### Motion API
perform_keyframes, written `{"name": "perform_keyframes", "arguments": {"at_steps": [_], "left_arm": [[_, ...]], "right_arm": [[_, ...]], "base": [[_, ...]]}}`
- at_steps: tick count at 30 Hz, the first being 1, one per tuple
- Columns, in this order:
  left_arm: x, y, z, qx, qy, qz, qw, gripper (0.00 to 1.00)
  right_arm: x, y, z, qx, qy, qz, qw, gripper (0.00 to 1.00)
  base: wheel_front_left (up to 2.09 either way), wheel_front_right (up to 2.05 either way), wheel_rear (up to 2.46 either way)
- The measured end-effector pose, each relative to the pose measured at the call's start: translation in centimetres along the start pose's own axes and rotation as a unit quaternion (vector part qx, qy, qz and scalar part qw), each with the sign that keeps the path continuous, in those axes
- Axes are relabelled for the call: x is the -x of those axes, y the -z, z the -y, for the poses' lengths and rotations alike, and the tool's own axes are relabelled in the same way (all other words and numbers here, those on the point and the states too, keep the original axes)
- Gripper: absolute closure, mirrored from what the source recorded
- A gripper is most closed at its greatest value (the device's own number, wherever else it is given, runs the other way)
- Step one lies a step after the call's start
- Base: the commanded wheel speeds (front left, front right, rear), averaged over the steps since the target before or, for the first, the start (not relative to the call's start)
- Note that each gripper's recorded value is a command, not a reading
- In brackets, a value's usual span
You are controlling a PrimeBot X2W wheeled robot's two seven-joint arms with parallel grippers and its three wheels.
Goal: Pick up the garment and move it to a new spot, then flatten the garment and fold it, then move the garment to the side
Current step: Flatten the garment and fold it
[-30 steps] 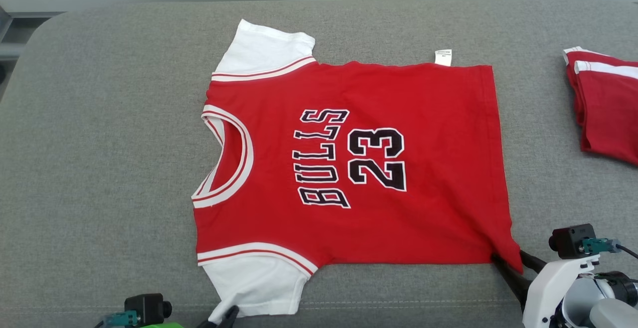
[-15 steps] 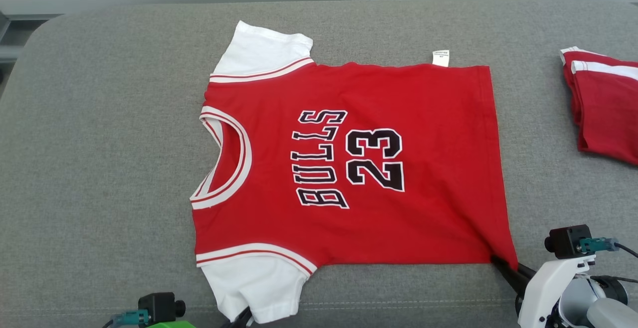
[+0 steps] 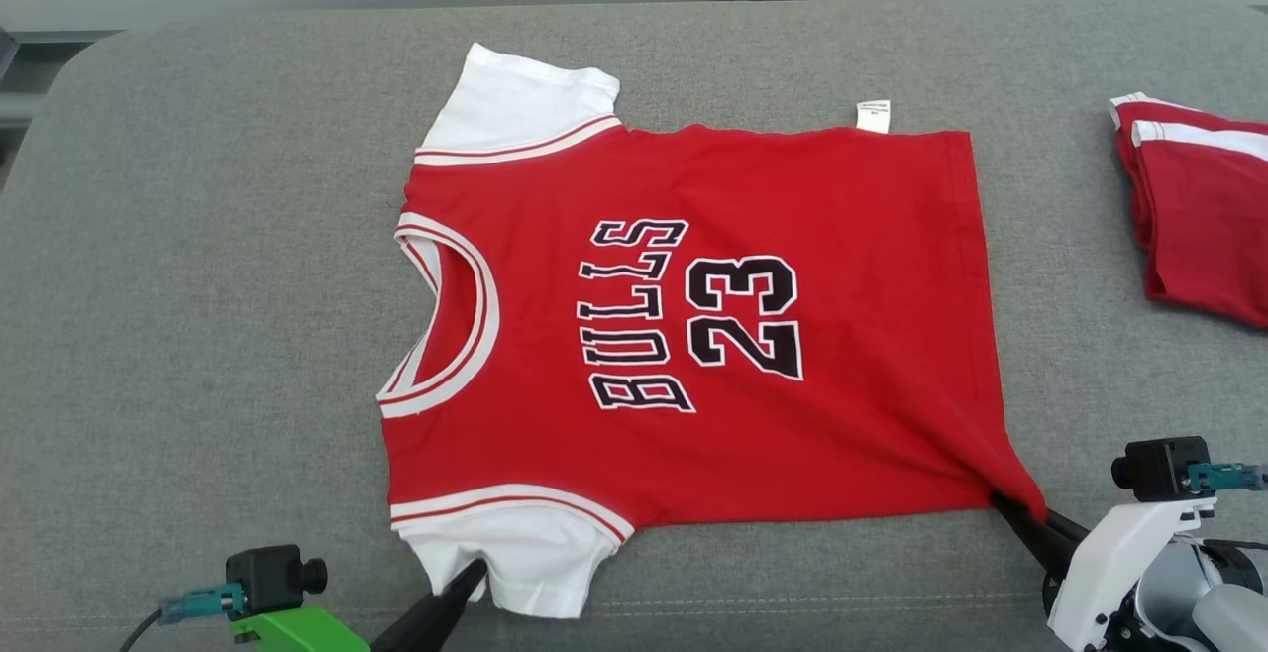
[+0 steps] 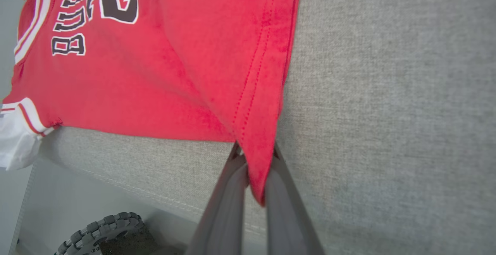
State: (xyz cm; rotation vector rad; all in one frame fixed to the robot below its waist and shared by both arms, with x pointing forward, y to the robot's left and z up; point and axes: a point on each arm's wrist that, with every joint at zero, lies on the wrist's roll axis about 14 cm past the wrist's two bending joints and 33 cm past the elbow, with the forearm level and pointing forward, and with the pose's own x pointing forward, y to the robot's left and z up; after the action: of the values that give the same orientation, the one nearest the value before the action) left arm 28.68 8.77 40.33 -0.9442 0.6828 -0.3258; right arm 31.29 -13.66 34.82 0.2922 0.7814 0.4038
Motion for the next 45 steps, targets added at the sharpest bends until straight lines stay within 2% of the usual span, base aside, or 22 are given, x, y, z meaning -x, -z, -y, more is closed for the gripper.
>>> {"name": "perform_keyframes", "arguments": {"at_steps": [7,15,22,27,32,37,45], "left_arm": [[0.8,-1.3,2.1,-0.011,0.036,0.015,0.999,1.00],[2.4,-1.2,5.0,-0.020,0.083,0.011,0.996,1.00],[3.7,-1.9,4.6,-0.028,0.077,0.019,0.996,1.00],[4.3,-3.5,6.5,-0.039,0.105,0.044,0.993,1.00],[5.0,-3.1,7.4,-0.034,0.118,0.038,0.992,1.00],[5.0,-3.1,6.9,-0.038,0.106,0.021,0.993,1.00],[3.4,-6.5,7.5,-0.079,0.111,0.005,0.991,1.00]], "right_arm": [[0.6,-0.7,-0.5,-0.012,-0.012,0.018,1.000,1.00],[1.6,-1.0,0.7,-0.036,-0.003,0.032,0.999,1.00],[1.8,-1.2,0.1,-0.039,-0.013,0.034,0.999,1.00],[2.2,-1.3,-0.3,-0.057,-0.021,0.042,0.997,1.00],[2.8,-0.9,-1.3,-0.072,-0.037,0.040,0.996,1.00],[2.9,-1.7,-1.3,-0.050,-0.045,0.038,0.997,1.00],[1.1,-4.0,-1.9,0.000,-0.072,0.019,0.997,1.00]], "base": [[0.00,0.00,0.00],[0.00,0.00,0.00],[0.00,0.00,0.00],[0.00,0.00,0.00],[0.00,0.00,0.00],[0.00,0.00,0.00],[0.00,0.00,0.00]]}}
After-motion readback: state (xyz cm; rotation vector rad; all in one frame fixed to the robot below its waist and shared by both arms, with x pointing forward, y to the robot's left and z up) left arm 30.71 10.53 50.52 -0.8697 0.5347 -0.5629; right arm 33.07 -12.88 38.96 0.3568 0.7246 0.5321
